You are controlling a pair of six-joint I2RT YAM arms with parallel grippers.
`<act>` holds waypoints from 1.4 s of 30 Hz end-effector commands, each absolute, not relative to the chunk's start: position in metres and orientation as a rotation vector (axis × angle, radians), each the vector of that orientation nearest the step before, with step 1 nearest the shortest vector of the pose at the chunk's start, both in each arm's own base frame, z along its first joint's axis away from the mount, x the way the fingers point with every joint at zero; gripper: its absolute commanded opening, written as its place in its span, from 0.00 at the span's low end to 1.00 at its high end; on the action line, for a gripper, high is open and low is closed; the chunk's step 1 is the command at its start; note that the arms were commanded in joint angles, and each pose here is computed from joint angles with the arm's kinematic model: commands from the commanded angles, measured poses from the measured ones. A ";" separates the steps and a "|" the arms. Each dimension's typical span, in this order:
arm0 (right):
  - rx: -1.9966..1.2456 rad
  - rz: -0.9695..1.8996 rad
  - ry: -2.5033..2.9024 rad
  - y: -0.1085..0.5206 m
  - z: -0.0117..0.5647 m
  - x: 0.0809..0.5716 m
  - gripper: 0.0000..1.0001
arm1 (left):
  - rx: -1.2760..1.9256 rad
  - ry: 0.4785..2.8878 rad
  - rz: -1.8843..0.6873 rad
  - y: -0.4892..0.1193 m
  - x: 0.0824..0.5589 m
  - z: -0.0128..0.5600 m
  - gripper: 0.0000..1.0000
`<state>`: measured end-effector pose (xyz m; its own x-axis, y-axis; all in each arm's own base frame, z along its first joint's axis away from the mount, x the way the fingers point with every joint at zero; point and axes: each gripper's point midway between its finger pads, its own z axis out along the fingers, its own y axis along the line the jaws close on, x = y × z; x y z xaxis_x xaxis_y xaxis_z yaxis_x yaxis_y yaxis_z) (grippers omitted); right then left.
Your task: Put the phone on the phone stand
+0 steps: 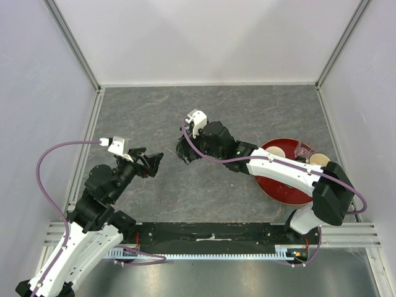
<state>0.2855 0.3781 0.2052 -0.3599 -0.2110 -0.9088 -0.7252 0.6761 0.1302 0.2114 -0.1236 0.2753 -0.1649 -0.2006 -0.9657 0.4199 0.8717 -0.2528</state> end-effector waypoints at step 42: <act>-0.967 0.558 1.662 0.394 0.262 0.336 0.98 | 0.163 1.639 -0.574 -0.125 0.215 0.279 0.87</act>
